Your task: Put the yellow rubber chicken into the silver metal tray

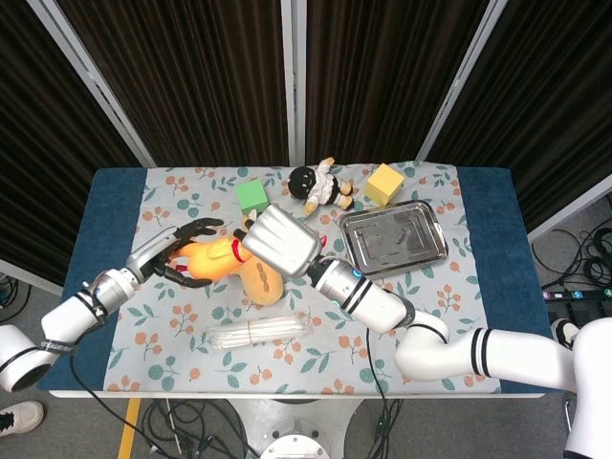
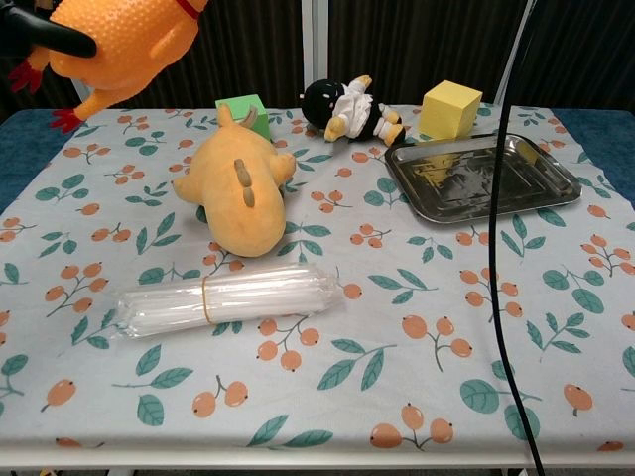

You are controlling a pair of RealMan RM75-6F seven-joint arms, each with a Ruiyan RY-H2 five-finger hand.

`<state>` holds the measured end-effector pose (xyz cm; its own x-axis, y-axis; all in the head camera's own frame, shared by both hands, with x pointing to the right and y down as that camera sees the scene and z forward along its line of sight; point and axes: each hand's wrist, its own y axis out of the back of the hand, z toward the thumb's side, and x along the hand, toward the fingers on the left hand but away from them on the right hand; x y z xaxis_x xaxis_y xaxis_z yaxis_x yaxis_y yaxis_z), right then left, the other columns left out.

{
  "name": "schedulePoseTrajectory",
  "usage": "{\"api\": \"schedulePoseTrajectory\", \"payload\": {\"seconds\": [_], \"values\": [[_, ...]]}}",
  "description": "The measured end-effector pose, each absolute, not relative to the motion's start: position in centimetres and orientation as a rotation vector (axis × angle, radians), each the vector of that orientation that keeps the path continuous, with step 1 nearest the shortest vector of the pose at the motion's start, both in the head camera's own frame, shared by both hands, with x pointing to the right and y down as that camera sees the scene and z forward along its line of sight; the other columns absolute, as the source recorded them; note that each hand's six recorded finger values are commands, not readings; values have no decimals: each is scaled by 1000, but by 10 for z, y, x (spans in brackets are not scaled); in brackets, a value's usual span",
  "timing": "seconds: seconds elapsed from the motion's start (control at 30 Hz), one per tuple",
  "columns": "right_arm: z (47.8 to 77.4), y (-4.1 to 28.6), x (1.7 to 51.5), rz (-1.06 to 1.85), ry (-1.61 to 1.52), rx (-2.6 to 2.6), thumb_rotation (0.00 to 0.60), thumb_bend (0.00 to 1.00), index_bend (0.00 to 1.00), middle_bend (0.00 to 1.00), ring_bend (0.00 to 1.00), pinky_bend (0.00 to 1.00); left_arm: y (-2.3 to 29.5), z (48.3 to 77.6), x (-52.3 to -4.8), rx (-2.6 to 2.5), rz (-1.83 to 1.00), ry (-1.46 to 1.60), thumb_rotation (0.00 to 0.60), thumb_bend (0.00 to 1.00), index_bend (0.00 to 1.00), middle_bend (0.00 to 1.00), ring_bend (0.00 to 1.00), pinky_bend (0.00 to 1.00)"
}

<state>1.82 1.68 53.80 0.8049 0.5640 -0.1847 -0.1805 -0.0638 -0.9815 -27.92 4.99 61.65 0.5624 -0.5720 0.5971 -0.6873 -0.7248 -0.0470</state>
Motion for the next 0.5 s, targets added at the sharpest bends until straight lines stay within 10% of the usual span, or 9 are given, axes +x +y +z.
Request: {"api": "schedulePoseTrajectory", "payload": {"seconds": [0.5], "values": [[542, 27, 19, 640, -306, -1567, 600, 301, 914, 762, 739, 989, 40, 637, -287, 2511, 915, -1228, 600, 541, 676, 726, 693, 779]]}}
